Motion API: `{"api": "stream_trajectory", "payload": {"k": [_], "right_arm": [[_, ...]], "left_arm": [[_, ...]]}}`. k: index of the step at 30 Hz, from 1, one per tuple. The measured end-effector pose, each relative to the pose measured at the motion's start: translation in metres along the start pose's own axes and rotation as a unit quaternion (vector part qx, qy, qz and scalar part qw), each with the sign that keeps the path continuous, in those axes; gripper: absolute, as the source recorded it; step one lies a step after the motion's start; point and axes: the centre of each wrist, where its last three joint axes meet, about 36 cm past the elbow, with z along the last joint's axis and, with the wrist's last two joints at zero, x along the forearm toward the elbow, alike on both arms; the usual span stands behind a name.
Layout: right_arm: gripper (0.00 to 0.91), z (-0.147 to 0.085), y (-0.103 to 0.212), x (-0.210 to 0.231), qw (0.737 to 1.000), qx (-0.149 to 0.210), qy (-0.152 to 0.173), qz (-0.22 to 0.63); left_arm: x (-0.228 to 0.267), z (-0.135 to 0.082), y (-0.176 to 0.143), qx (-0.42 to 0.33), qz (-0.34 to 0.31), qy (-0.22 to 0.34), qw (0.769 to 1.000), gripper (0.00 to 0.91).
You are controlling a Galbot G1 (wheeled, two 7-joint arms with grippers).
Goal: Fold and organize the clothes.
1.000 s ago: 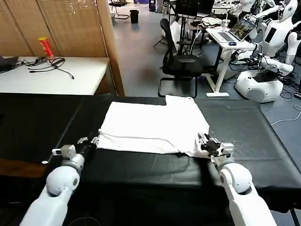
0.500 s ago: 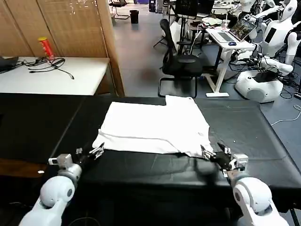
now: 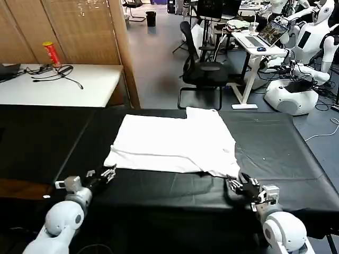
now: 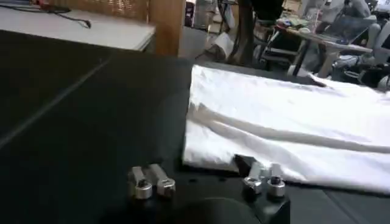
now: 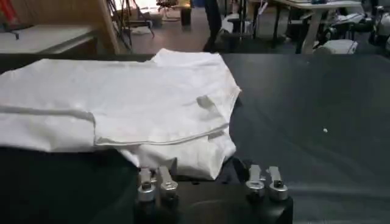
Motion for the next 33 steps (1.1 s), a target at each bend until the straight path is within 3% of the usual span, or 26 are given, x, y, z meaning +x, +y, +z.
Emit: {"api": "stream_trajectory", "payload": {"k": [1,3,6,12,16,23,33], "right_arm": [[0.273,-0.001,0.0,0.0,1.0,-0.002,0.001,-0.002],[0.107,-0.001,0.001,0.0,1.0,-0.007,0.005,-0.005],[0.059,-0.003,0.0,0.005,1.0,-0.01,0.022,0.0],[0.049,-0.012,-0.002,0.024,0.998,-0.01,0.054,0.005],[0.049,-0.017,0.0,0.041,0.997,0.01,0.078,0.006],[0.049,-0.019,0.008,0.065,0.996,0.035,0.084,-0.001],[0.059,-0.016,0.026,0.086,0.995,0.038,0.089,-0.012]], "left_arm": [[0.001,0.001,0.0,0.0,0.0,0.001,1.0,0.0],[0.001,0.001,0.001,-0.001,0.0,0.002,1.0,0.0],[0.003,0.001,0.0,-0.003,0.001,0.003,1.0,0.0],[0.012,0.0,-0.001,-0.017,-0.005,0.013,1.0,0.0],[0.024,-0.006,-0.002,-0.032,-0.015,0.02,0.999,0.0],[0.057,-0.011,-0.007,-0.067,-0.027,0.04,0.997,0.0],[0.113,-0.005,-0.013,-0.078,-0.033,0.073,0.994,0.0]]}}
